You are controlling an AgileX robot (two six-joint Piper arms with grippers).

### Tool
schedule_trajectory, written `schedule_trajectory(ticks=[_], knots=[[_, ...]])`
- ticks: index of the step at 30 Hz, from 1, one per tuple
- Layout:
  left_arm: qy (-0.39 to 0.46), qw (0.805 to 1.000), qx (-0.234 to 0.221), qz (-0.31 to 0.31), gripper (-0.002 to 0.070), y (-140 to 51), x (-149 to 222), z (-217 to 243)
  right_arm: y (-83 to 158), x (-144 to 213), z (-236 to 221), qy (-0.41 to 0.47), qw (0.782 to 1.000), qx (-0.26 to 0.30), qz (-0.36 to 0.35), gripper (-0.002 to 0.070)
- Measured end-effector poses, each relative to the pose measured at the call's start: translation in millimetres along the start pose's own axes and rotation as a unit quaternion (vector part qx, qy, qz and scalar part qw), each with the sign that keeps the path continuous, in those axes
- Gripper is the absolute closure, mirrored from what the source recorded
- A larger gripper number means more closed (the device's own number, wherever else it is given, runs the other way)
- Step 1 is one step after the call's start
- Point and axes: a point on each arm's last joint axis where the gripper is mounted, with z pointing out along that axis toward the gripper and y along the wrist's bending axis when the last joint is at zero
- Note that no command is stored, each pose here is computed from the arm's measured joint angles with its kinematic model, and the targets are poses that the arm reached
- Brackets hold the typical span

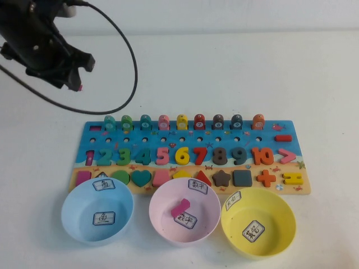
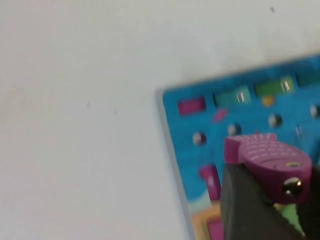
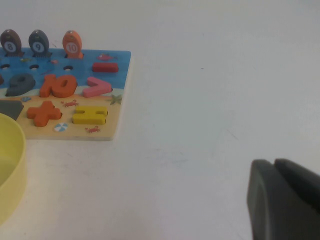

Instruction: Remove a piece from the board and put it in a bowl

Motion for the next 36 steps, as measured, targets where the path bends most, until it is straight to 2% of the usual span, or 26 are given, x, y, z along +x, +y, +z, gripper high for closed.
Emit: schedule_trajectory(ticks=[5,9,14,18,24,31,34,36], knots=[[0.037,0.999,0.006,0.023,0.0489,-12.9,59.0,-27.2,0.0,0.0,0.0,0.0,1.0,0.0,0.0,0.0694],[0.07,0.996,0.033,0.053,0.049,-39.7,107.7,-26.4,0.0,0.0,0.0,0.0,1.0,0.0,0.0,0.0694],[0.066,0.991,0.068,0.091,0.049,-74.3,138.4,-8.7,0.0,0.0,0.0,0.0,1.0,0.0,0.0,0.0694],[0.085,0.989,0.073,0.1,0.049,-83.0,145.8,12.6,0.0,0.0,0.0,0.0,1.0,0.0,0.0,0.0694],[0.084,0.989,0.061,0.103,0.049,-83.8,137.1,47.6,0.0,0.0,0.0,0.0,1.0,0.0,0.0,0.0694],[0.122,0.985,0.058,0.103,0.049,-85.0,139.0,77.6,0.0,0.0,0.0,0.0,1.0,0.0,0.0,0.0694],[0.131,0.984,0.058,0.103,0.0472,-85.1,140.3,82.4,0.0,0.0,0.0,0.0,1.0,0.0,0.0,0.0694],[0.133,0.984,0.058,0.103,0.0414,-85.1,140.6,83.0,0.0,0.0,0.0,0.0,1.0,0.0,0.0,0.0694]])
